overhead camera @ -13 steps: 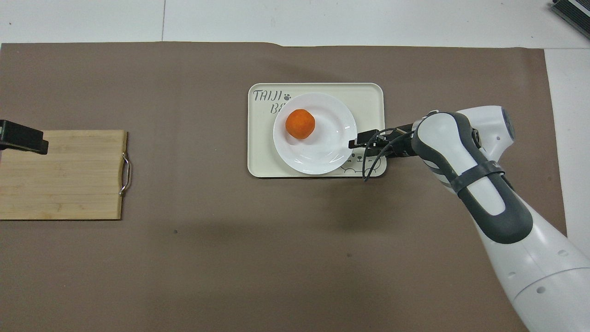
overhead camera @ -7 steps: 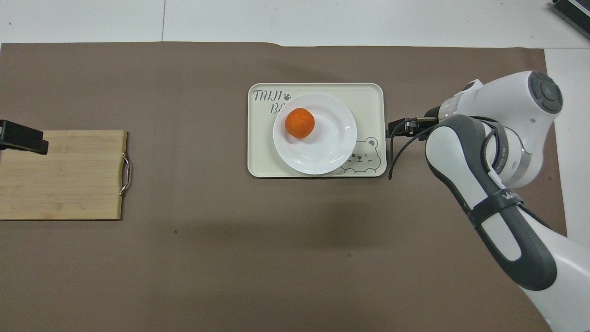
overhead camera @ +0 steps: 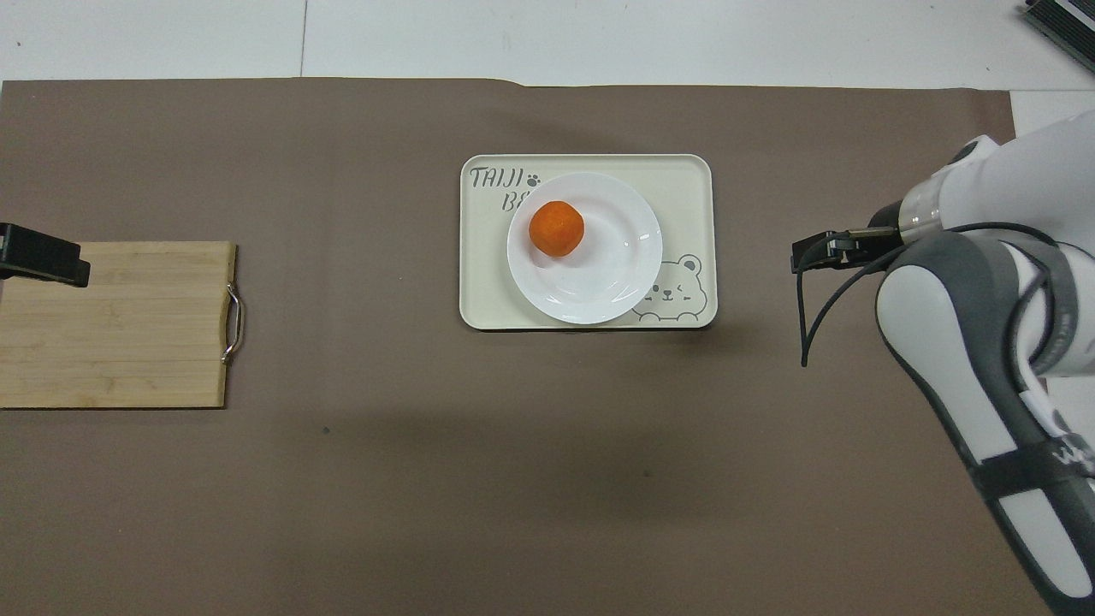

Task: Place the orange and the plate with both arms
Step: 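Open the right gripper and withdraw it from the plate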

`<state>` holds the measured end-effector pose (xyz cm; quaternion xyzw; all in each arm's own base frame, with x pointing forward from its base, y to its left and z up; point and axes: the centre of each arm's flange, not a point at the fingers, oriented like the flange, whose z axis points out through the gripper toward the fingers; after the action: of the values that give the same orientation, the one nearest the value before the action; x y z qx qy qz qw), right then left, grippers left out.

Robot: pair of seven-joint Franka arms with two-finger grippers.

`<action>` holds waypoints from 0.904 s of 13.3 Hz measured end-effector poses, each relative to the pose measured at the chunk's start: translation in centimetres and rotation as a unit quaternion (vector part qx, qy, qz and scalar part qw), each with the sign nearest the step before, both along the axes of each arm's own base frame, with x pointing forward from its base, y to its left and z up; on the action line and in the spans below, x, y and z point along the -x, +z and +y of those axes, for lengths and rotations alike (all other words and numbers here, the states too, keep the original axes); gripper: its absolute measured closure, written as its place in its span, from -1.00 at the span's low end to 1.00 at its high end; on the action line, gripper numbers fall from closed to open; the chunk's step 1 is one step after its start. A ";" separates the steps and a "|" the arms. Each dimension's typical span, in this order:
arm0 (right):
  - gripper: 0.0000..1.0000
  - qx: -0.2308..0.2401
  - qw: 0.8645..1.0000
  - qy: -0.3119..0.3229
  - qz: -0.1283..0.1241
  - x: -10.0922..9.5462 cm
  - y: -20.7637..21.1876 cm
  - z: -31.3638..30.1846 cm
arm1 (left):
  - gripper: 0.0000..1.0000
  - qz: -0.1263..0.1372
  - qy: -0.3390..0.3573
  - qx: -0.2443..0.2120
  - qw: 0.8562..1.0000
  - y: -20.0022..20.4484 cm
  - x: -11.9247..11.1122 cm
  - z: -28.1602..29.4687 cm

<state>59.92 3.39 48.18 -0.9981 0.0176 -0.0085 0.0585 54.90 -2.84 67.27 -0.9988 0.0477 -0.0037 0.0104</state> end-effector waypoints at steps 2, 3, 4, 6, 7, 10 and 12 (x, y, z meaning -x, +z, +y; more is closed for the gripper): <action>-1.00 0.006 0.999 -0.037 0.012 1.7 2.8 -1.0 | -1.00 0.000 0.000 0.000 1.000 0.0 0.0 0.0; -1.00 0.014 0.998 -0.049 0.020 2.6 4.1 -1.7 | -1.00 0.000 0.000 0.000 1.000 0.0 0.0 0.0; -1.00 0.022 0.998 -0.060 0.025 3.5 5.2 -2.8 | -1.00 0.000 0.000 0.000 1.000 0.0 0.0 0.0; -1.00 0.030 0.995 -0.082 0.037 5.0 6.6 -6.0 | -1.00 0.000 0.000 0.000 1.000 0.0 0.0 0.0; -1.00 0.030 0.994 -0.092 0.046 5.5 6.8 -7.7 | -1.00 0.000 0.000 0.000 1.000 0.0 0.0 0.0; -1.00 0.027 0.993 -0.097 0.057 6.4 6.1 -11.4 | -1.00 0.000 0.000 0.000 1.000 0.0 0.0 0.0; -1.00 0.025 0.994 -0.091 0.053 6.8 6.3 -13.6 | -1.00 0.002 0.000 0.000 1.000 0.0 0.0 0.0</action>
<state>53.09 -10.22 54.50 -0.9926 0.1108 0.0389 0.0312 54.85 -2.88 67.24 -0.9988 0.0480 -0.0018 0.0104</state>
